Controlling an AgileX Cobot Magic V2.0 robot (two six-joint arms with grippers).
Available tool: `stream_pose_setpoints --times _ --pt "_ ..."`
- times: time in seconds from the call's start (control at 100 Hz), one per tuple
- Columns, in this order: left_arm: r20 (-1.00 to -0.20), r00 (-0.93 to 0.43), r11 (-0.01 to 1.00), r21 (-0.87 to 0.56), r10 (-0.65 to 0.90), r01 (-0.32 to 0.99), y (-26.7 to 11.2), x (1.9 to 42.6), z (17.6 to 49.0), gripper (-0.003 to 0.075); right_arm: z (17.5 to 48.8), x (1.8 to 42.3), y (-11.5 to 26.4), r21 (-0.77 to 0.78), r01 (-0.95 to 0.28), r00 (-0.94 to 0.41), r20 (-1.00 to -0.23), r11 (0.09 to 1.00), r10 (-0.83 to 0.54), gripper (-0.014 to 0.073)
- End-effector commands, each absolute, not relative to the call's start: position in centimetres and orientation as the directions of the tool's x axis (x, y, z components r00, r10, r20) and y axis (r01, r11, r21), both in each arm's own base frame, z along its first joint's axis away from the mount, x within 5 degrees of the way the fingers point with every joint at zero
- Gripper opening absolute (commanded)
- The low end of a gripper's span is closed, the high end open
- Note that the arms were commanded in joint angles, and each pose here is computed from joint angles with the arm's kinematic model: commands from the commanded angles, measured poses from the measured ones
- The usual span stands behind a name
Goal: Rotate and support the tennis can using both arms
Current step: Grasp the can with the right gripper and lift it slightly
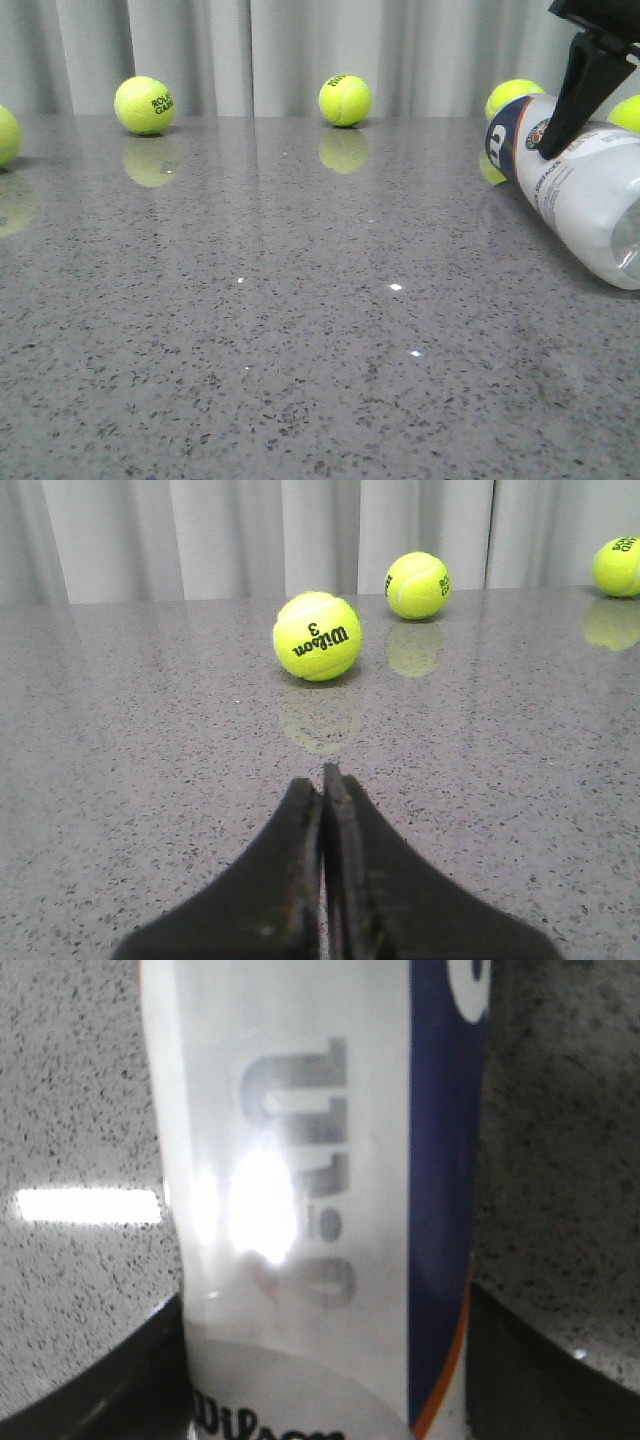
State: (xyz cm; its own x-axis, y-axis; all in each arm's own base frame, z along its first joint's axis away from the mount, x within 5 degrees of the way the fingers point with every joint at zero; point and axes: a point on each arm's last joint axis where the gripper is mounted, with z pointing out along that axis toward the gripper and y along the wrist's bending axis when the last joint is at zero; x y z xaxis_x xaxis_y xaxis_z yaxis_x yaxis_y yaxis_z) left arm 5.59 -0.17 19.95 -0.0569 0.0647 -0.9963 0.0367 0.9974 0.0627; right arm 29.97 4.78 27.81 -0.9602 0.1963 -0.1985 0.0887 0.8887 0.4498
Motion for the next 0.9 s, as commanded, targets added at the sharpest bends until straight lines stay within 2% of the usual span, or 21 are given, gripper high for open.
stream_pose_setpoints --times 0.0,0.11,0.21,0.31,0.39,0.51,0.66,0.75,0.89 --pt "-0.999 0.009 0.998 0.045 0.044 0.034 -0.2 5.5 19.3 -0.0019 30.1 30.1 5.0 0.435 -0.044 -0.946 -0.309 0.899 0.103 0.0021" --pt "-0.999 0.009 0.998 0.045 0.044 0.034 -0.2 5.5 19.3 -0.0019 31.7 30.4 6.1 0.36 -0.277 -0.898 -0.427 0.891 -0.107 0.0022" --pt "-0.999 0.009 0.998 0.045 0.044 0.034 -0.2 5.5 19.3 -0.0019 33.4 30.6 7.6 0.259 -0.481 -0.795 -0.532 0.838 -0.292 0.0022" --pt "-0.999 0.009 0.998 0.045 0.044 0.034 -0.2 5.5 19.3 -0.0019 34.4 30.4 9.5 0.128 -0.674 -0.635 -0.604 0.728 -0.481 0.0022" --pt "-0.999 0.009 0.998 0.045 0.044 0.034 -0.2 5.5 19.3 -0.0019 34.9 30.2 10.8 0.017 -0.782 -0.49 -0.635 0.623 -0.598 0.0022" --pt "-0.999 0.009 0.998 0.045 0.044 0.034 -0.2 5.5 19.3 -0.0019 35.0 29.9 12.4 -0.159 -0.885 -0.246 -0.636 0.437 -0.731 0.0022" --pt "-0.999 0.009 0.998 0.045 0.044 0.034 -0.2 5.5 19.3 -0.0019 35.1 29.8 13.5 -0.304 -0.912 -0.041 -0.596 0.274 -0.802 0.0022" --pt "-0.999 0.009 0.998 0.045 0.044 0.034 -0.2 5.5 19.3 -0.0019 34.8 30.1 13.8 -0.344 -0.909 0.007 -0.575 0.234 -0.818 0.0022" --pt "-0.999 0.009 0.998 0.045 0.044 0.034 -0.2 5.5 19.3 -0.0019 33.3 31.0 13.9 -0.345 -0.916 0.01 -0.529 0.204 -0.849 0.0023"
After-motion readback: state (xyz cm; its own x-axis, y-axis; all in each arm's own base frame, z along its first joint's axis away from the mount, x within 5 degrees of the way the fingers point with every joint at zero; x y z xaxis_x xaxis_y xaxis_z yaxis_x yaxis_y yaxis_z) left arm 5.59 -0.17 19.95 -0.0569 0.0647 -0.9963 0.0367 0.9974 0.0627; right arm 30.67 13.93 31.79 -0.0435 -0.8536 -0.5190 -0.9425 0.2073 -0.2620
